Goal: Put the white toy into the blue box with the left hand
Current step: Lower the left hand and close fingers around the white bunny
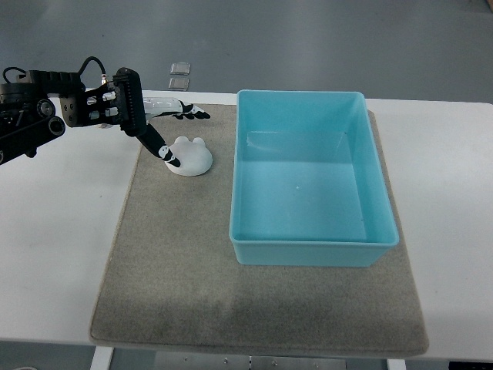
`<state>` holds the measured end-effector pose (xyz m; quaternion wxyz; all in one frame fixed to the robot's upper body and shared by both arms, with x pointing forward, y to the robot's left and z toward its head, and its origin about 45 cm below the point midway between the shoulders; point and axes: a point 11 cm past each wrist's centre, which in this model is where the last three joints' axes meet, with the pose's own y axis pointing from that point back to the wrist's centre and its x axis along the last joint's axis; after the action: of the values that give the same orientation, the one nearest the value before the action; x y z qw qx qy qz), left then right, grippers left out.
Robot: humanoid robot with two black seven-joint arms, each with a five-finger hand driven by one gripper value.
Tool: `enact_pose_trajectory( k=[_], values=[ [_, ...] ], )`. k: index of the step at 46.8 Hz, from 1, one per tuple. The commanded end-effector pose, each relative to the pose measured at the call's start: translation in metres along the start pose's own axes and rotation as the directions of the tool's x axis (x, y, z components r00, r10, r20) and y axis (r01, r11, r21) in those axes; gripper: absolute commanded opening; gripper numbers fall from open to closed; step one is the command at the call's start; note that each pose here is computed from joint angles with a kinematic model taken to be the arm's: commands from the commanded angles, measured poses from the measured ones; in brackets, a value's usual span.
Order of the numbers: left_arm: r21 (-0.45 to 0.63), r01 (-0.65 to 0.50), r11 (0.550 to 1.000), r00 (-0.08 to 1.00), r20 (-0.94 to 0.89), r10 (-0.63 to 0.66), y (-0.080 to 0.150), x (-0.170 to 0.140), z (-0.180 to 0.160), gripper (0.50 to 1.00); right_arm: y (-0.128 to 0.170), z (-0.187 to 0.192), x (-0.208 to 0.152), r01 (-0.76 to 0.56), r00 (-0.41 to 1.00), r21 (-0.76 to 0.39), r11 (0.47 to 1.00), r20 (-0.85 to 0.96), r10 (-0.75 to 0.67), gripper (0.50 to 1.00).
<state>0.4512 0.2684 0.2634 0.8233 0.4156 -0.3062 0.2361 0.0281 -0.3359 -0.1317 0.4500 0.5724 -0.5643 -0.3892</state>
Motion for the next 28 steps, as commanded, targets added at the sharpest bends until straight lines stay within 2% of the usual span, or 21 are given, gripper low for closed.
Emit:
enact_pose_trajectory(
  k=[1, 28],
  values=[
    [0.01, 0.009, 1.0, 1.0, 0.009, -0.009, -0.002, -0.004, -0.002, 0.988, 0.0, 0.0, 0.0, 0.0, 1.0, 0.0, 1.0, 0.0, 0.0, 0.936],
    [-0.001, 0.03, 1.0, 1.0, 0.004, -0.03, -0.014, -0.017, 0.002, 0.99, 0.0, 0.0, 0.0, 0.0, 1.0, 0.0, 1.0, 0.0, 0.0, 0.936]
  ],
)
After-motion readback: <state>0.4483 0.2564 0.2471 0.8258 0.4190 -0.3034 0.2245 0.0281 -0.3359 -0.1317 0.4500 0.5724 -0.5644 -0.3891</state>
